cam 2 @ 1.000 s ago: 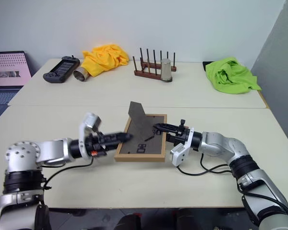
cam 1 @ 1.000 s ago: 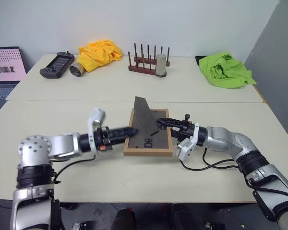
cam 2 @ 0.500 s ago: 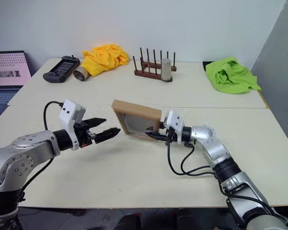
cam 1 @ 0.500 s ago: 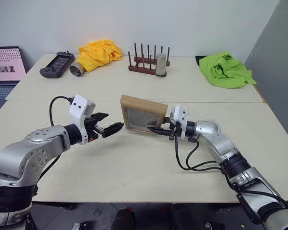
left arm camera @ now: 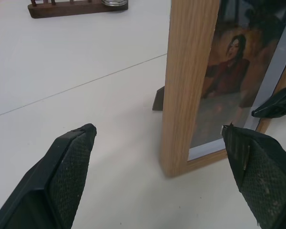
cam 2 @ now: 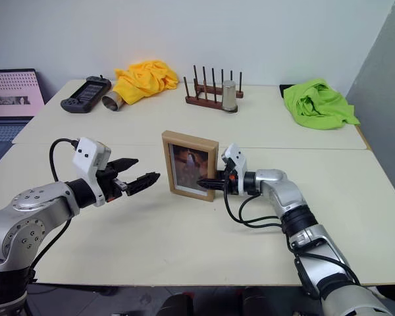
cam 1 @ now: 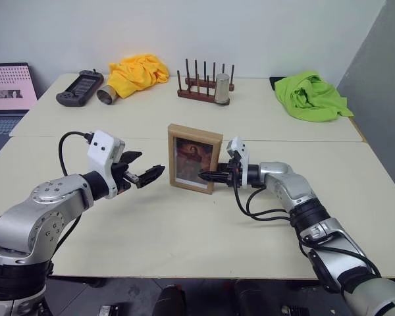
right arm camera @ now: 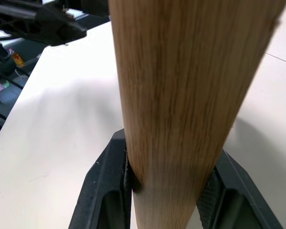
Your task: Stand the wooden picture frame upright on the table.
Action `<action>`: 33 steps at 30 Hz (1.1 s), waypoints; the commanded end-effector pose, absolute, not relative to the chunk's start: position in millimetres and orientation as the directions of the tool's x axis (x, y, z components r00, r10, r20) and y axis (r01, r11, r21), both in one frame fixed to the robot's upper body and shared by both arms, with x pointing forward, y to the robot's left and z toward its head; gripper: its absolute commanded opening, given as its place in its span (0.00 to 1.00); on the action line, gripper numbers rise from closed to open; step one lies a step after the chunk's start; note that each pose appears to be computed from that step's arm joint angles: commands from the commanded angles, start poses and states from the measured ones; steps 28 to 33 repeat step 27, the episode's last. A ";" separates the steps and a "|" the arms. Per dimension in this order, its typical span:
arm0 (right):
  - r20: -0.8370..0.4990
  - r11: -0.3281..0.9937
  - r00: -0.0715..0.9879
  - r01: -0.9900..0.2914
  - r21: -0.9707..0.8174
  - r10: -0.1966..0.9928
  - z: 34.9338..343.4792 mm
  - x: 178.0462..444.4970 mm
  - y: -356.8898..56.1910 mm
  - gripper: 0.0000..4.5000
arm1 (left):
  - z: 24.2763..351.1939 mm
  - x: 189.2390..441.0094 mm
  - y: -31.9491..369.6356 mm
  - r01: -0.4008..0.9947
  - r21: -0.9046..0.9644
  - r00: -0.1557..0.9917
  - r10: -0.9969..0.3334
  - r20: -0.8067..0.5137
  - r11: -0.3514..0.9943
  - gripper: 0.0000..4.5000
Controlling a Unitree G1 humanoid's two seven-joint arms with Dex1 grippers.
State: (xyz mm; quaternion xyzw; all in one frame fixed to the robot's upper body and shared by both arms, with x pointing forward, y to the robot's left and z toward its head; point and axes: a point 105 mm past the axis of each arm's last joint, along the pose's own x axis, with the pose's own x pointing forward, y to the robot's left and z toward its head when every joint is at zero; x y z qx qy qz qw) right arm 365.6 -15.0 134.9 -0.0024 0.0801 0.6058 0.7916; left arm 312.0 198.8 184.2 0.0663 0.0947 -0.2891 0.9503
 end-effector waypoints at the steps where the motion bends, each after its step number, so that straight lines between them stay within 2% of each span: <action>1: -0.103 0.311 0.299 -0.941 0.133 0.949 141.9 372.4 -12.3 0.30 | 195.0 311.5 198.8 0.561 0.105 0.822 -0.538 -0.186 0.821 1.00; 2: -0.103 0.315 0.302 -0.936 0.156 0.948 141.5 372.2 -11.8 0.30 | 195.6 312.5 198.7 0.561 0.104 0.822 -0.539 -0.185 0.821 1.00; 3: -0.110 0.318 0.303 -0.932 0.173 0.947 139.2 371.0 -12.0 0.45 | 196.2 313.4 198.3 0.564 0.106 0.820 -0.541 -0.185 0.819 1.00; 9: -0.142 0.331 0.311 -0.930 0.157 0.940 130.9 366.8 -17.8 0.76 | 195.9 317.2 197.6 0.575 0.108 0.813 -0.552 -0.188 0.811 1.00; 14: -0.153 0.378 0.356 -0.914 0.146 0.922 129.7 362.7 -36.8 0.99 | 194.3 323.0 196.7 0.587 0.102 0.804 -0.564 -0.187 0.803 1.00; 19: -0.195 0.459 0.456 -0.888 -0.030 0.868 133.9 345.2 -84.0 0.99 | 189.4 327.3 203.0 0.585 0.056 0.801 -0.565 -0.199 0.809 1.00; 22: -0.191 0.492 0.493 -0.869 -0.056 0.849 141.2 331.8 -100.8 0.99 | 188.9 329.6 207.4 0.587 0.028 0.798 -0.572 -0.191 0.809 1.00; 27: -0.138 0.532 0.535 -0.845 -0.060 0.834 163.0 309.7 -102.6 0.99 | 185.2 330.1 208.0 0.618 0.006 0.770 -0.603 -0.207 0.786 1.00; 33: -0.138 0.532 0.535 -0.845 -0.060 0.834 163.0 309.7 -102.6 0.99 | 185.2 330.1 208.0 0.618 0.006 0.770 -0.603 -0.207 0.786 1.00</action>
